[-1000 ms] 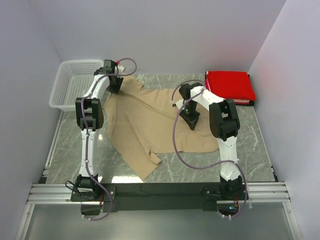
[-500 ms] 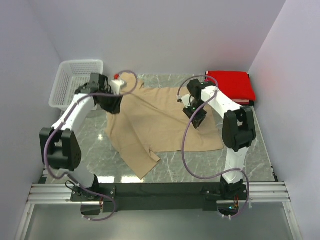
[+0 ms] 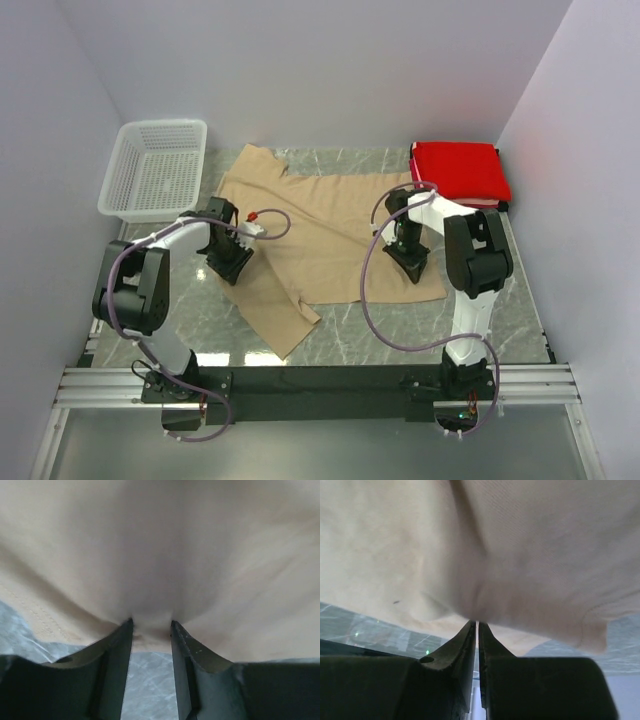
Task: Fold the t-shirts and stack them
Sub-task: Flatten the tshirt out
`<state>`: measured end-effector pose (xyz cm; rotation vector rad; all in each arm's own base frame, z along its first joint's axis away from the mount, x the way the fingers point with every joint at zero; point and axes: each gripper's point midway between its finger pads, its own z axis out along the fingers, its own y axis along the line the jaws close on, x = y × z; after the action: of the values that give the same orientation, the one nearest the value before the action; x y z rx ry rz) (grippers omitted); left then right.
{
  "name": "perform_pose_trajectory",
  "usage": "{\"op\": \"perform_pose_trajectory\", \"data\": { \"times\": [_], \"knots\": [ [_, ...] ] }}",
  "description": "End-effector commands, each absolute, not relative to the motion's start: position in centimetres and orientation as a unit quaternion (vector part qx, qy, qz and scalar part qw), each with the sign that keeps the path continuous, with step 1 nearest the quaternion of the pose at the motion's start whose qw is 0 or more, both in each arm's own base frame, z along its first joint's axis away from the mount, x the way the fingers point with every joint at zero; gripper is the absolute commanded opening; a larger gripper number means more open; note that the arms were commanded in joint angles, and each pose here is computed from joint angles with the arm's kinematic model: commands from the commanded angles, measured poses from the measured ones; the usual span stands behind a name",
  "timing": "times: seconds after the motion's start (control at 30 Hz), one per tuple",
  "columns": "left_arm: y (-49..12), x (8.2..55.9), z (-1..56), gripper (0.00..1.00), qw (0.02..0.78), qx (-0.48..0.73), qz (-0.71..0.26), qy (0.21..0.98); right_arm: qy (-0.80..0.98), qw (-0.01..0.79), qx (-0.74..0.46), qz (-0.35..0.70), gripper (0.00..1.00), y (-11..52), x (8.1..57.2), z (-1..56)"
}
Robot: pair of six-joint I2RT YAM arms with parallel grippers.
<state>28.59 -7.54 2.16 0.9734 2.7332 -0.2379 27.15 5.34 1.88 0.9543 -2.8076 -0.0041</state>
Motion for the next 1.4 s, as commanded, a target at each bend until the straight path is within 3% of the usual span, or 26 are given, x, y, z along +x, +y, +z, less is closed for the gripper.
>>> {"op": "perform_pose_trajectory", "data": {
  "times": [0.0,0.13,0.37,0.47,0.67,0.77,1.03,1.37],
  "knots": [
    [-4.0,25.7,-0.3,0.42,0.057,0.381,-0.018,0.923,-0.941,0.089,0.326,0.023,0.13,4.4,27.3,0.9],
    [0.3,22.7,-1.6,0.41,0.004,0.385,0.000,0.923,-0.938,0.113,0.326,0.018,0.13,4.3,25.5,0.5],
    [5.5,25.2,1.1,0.40,0.012,0.386,0.011,0.922,-0.918,0.135,0.371,-0.022,0.13,7.3,21.8,1.3],
    [4.8,25.7,2.5,0.43,0.032,0.418,-0.014,0.908,-0.911,0.133,0.389,-0.026,0.15,8.0,21.1,1.8],
    [0.8,27.1,7.6,0.48,0.101,0.410,-0.104,0.900,-0.932,0.069,0.353,-0.035,0.19,8.3,24.4,5.5],
    [-0.4,25.6,8.9,0.47,0.105,0.424,-0.127,0.890,-0.932,0.061,0.355,-0.034,0.19,8.2,24.4,6.7],
    [-1.6,22.2,5.1,0.44,0.065,0.456,-0.097,0.882,-0.933,0.117,0.339,-0.027,0.15,7.5,22.7,3.2],
    [3.4,15.4,-0.1,0.41,-0.071,0.499,-0.019,0.864,-0.930,0.147,0.336,0.006,0.15,6.4,22.8,0.7]
  ]
}}
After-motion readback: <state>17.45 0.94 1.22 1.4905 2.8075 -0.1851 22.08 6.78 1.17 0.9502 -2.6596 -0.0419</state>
